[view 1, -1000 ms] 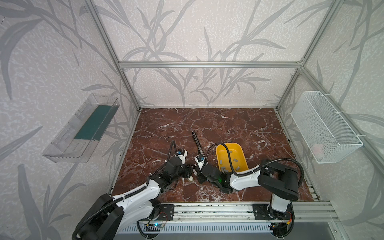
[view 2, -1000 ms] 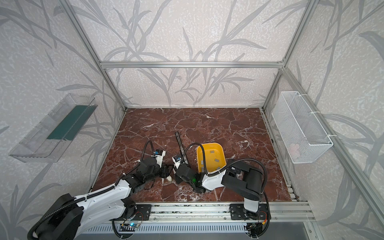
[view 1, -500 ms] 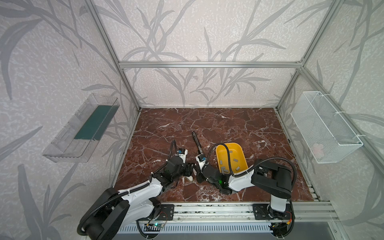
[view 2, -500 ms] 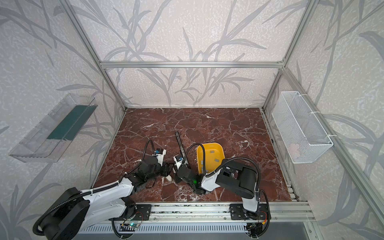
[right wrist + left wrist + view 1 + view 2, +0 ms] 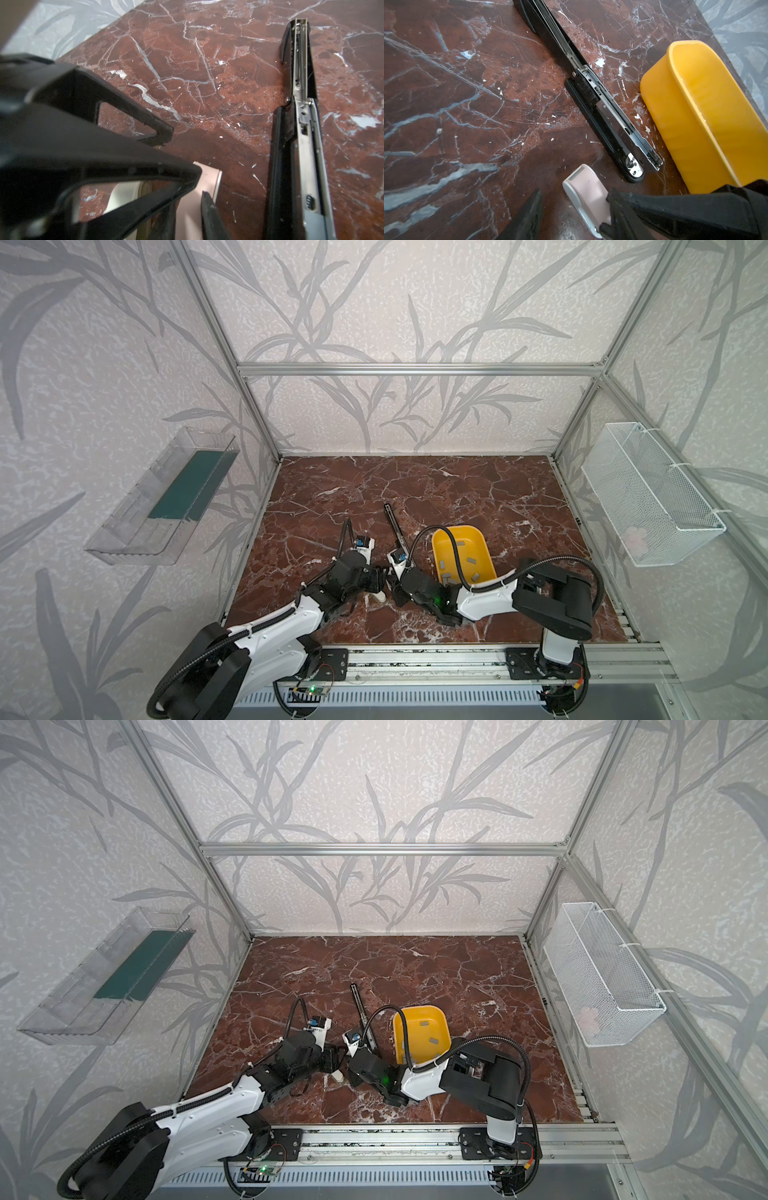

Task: Load the staples into the stapler
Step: 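Lift the right gripper up off the closed pink stapler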

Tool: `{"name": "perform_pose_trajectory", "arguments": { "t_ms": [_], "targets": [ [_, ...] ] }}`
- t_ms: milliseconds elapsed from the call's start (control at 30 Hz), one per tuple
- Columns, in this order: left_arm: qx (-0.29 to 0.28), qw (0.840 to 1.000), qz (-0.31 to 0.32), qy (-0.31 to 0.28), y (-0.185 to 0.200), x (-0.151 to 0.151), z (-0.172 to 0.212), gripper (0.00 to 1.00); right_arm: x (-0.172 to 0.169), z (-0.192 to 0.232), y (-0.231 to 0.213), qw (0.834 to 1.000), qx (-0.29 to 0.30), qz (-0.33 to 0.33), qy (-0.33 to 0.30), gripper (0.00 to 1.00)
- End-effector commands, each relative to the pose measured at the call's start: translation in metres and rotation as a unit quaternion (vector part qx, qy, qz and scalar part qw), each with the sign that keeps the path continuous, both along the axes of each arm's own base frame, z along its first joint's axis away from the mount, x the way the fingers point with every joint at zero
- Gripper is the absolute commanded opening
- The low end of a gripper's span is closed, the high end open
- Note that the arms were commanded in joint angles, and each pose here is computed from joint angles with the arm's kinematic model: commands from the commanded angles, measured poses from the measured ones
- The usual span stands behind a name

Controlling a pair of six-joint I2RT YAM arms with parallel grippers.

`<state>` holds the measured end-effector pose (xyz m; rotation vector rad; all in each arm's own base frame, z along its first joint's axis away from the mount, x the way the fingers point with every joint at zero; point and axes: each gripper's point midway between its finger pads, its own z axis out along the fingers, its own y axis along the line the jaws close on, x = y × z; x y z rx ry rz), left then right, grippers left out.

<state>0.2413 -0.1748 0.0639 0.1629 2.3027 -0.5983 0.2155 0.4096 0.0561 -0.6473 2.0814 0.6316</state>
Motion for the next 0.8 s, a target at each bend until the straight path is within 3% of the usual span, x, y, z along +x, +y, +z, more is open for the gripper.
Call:
{"name": "perform_pose_trajectory", "arguments": {
  "t_ms": [0, 100, 300, 533, 767],
  "targets": [
    [0.025, 0.999, 0.02, -0.011, 0.009, 0.005, 0.013, 0.6, -0.006, 0.0, -0.004, 0.998, -0.065, 0.025, -0.003, 0.26],
    [0.033, 0.999, 0.034, -0.024, 0.013, 0.01, 0.025, 0.64, -0.001, 0.024, -0.003, 0.998, -0.059, 0.023, -0.026, 0.3],
    [0.031, 0.996, 0.064, -0.051, 0.021, 0.018, 0.046, 0.82, -0.001, 0.051, -0.037, 0.998, -0.046, -0.011, -0.051, 0.45],
    [0.014, 0.993, 0.094, -0.069, 0.029, 0.021, 0.068, 0.92, -0.014, 0.025, -0.078, 0.997, -0.066, -0.036, -0.018, 0.46],
    [-0.003, 0.994, 0.08, -0.071, 0.021, 0.021, 0.083, 0.93, -0.015, 0.002, -0.111, 0.994, -0.088, -0.071, 0.0, 0.48]
  ]
}}
